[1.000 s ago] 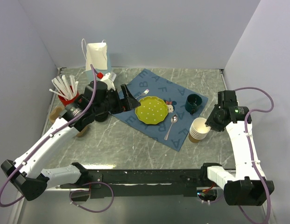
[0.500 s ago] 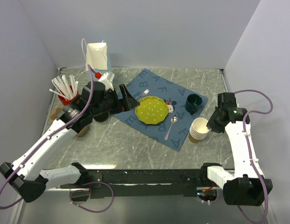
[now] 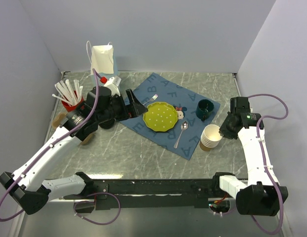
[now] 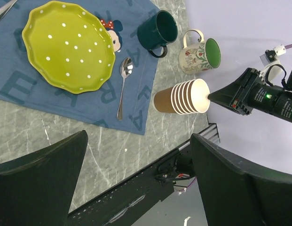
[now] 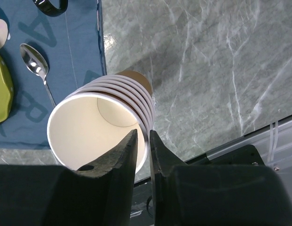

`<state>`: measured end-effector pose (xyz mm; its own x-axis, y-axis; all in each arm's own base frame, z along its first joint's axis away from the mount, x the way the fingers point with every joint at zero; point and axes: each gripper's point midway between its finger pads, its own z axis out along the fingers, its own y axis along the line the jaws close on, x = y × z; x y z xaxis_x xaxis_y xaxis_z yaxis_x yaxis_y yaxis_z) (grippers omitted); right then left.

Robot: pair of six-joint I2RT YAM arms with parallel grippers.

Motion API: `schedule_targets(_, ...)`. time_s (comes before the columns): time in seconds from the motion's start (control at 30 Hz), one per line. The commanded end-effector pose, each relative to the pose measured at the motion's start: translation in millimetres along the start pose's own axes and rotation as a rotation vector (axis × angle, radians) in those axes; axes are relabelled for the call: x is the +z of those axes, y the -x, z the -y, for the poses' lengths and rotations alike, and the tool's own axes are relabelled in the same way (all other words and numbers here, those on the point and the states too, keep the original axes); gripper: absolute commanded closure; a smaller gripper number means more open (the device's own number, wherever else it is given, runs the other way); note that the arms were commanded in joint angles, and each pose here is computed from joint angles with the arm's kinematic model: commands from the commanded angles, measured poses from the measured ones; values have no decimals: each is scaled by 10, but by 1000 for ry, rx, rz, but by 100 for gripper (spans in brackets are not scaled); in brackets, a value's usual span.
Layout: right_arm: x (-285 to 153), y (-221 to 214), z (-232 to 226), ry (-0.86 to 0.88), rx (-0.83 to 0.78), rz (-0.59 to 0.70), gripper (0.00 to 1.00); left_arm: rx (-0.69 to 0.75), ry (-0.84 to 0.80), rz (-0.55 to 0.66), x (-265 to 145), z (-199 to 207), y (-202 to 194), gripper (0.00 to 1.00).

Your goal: Pack the takeout coffee

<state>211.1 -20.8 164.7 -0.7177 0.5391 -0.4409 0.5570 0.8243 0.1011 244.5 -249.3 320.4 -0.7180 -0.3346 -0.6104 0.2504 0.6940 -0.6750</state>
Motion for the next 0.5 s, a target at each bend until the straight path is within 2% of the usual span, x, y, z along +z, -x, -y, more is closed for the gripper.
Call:
schedule_targets(0.0,49,70,2,-6,1,21,76,-20,-33,42,-73,73,76,3)
schedule_targets(0.47,99,56,9,-11,3,15,79,-47,-33,54,-94,53,64,3)
